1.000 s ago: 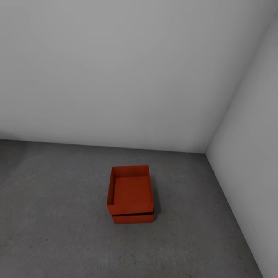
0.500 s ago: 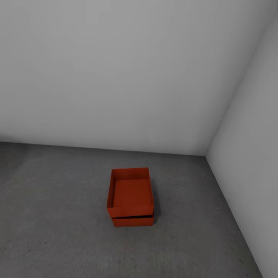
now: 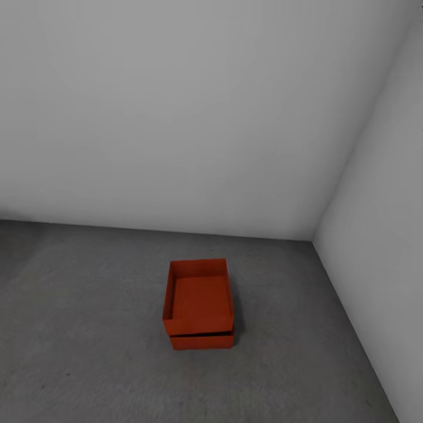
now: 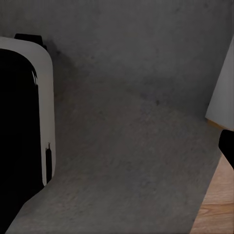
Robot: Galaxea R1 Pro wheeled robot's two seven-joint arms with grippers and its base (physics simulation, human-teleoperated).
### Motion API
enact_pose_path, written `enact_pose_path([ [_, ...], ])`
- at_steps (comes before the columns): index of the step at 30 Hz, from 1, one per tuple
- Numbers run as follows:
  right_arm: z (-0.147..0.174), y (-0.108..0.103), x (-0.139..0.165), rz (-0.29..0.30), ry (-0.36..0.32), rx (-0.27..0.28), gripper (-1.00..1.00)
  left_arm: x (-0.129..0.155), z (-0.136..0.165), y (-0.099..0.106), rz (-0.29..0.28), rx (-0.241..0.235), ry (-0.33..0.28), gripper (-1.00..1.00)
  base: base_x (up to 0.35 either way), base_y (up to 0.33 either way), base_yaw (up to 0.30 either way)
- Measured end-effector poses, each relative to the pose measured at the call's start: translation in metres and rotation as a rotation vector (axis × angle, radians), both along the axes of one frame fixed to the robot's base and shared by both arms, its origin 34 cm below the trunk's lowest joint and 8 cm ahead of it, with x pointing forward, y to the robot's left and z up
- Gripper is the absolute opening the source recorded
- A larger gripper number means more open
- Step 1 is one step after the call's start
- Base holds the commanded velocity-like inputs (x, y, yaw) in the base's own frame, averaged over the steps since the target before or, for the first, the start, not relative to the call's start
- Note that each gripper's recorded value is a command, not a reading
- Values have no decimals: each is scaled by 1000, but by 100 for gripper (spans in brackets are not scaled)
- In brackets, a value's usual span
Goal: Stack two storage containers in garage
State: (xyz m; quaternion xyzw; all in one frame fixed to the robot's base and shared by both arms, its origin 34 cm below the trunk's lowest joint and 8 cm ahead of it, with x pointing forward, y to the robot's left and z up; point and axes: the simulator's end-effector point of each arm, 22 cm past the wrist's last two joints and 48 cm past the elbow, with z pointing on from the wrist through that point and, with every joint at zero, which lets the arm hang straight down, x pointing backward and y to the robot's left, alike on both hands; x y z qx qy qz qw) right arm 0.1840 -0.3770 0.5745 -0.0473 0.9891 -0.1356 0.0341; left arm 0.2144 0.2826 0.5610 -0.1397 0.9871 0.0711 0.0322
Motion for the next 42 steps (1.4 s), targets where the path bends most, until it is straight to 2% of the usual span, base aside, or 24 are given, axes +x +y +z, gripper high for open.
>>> enact_pose_path([
  [42, 4, 1, 25, 1, -65, 1, 100, 26, 6, -1, -1, -2, -65, 100, 0, 0, 0],
])
